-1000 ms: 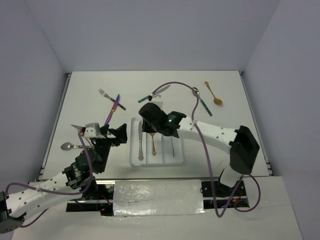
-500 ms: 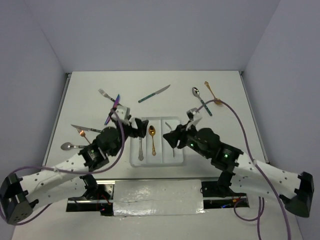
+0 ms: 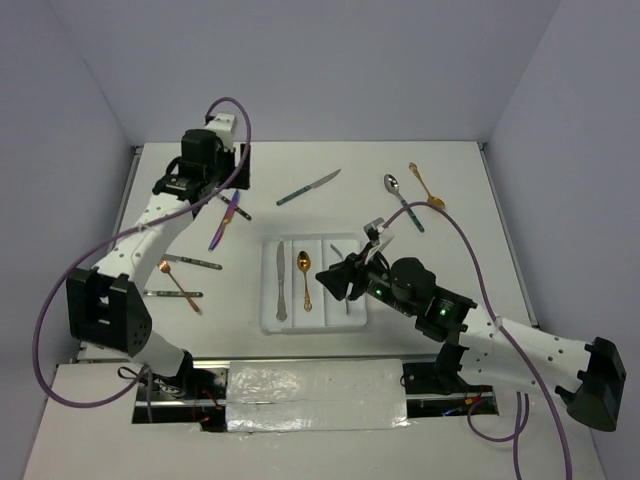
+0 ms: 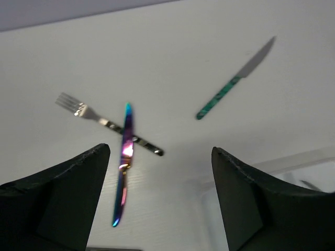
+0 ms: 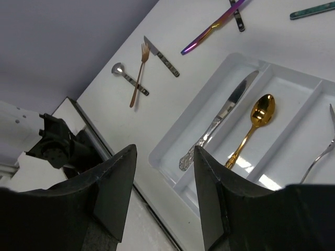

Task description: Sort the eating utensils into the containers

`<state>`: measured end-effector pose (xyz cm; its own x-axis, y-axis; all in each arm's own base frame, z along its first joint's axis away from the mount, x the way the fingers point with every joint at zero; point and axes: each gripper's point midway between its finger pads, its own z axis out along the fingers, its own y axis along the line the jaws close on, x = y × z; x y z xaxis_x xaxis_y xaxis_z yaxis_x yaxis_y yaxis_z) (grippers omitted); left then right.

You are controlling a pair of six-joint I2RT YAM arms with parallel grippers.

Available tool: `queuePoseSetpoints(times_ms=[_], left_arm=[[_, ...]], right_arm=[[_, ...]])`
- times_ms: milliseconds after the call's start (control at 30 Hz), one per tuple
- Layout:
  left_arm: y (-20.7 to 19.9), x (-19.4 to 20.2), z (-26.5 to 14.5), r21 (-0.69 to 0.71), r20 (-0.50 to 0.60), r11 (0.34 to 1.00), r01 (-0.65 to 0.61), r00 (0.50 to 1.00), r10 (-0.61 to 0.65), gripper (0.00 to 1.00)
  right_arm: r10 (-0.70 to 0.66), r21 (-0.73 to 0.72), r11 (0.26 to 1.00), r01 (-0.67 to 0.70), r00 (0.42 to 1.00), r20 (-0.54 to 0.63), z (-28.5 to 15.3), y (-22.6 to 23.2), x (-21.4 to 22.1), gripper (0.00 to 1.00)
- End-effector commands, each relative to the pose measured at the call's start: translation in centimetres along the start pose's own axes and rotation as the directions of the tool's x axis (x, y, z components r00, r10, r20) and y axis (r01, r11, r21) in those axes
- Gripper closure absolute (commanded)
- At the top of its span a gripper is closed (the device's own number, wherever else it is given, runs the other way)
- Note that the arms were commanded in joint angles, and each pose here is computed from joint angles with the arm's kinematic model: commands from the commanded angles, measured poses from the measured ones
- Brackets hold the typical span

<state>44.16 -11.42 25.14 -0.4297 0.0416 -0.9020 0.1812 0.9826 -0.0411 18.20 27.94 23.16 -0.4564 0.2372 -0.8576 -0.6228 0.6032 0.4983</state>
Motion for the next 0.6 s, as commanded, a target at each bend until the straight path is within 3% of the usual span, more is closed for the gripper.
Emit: queuePoseSetpoints(times_ms=[0,67,167,233,300,567], left_arm=[[5.1,5.1,-0.2,-0.069,-0.24,0.992,-0.109,0.967,0.09,0.1],[7.4,7.4,0.1,-0.105,-0.301,0.973,-0.206,0.939,0.166,0.09],[8.5,10.3,0.8,-0.046,-0.347,0.967,-0.249,0.912,0.218,0.13],[8.1,10.5,1.6,0.027,-0.324,0.977,-0.212,0.923,0.209,0.21],[8.9,10.5,1.9,0.053,-0.312,0.98,-0.193,0.929,0.2,0.23],[10.0,13.2,4.1,0.131,-0.427,0.965,-0.228,0.865,0.262,0.25]], right_arm=[[0.008,-0.076,0.997,-0.006,1.0,0.029,0.5,1.6,-0.7,0.45],[0.024,-0.094,0.995,-0.02,0.999,0.038,0.5,1.7,-0.5,0.46],[0.021,-0.088,0.996,-0.019,1.0,0.021,0.6,1.6,-0.1,0.47],[0.017,-0.097,0.995,-0.015,1.0,0.021,0.5,1.7,-0.1,0.47],[0.016,-0.092,0.996,-0.013,0.999,0.027,0.4,1.6,-0.2,0.47],[0.008,-0.086,0.996,-0.009,1.0,-0.006,1.0,1.5,0.5,0.48]])
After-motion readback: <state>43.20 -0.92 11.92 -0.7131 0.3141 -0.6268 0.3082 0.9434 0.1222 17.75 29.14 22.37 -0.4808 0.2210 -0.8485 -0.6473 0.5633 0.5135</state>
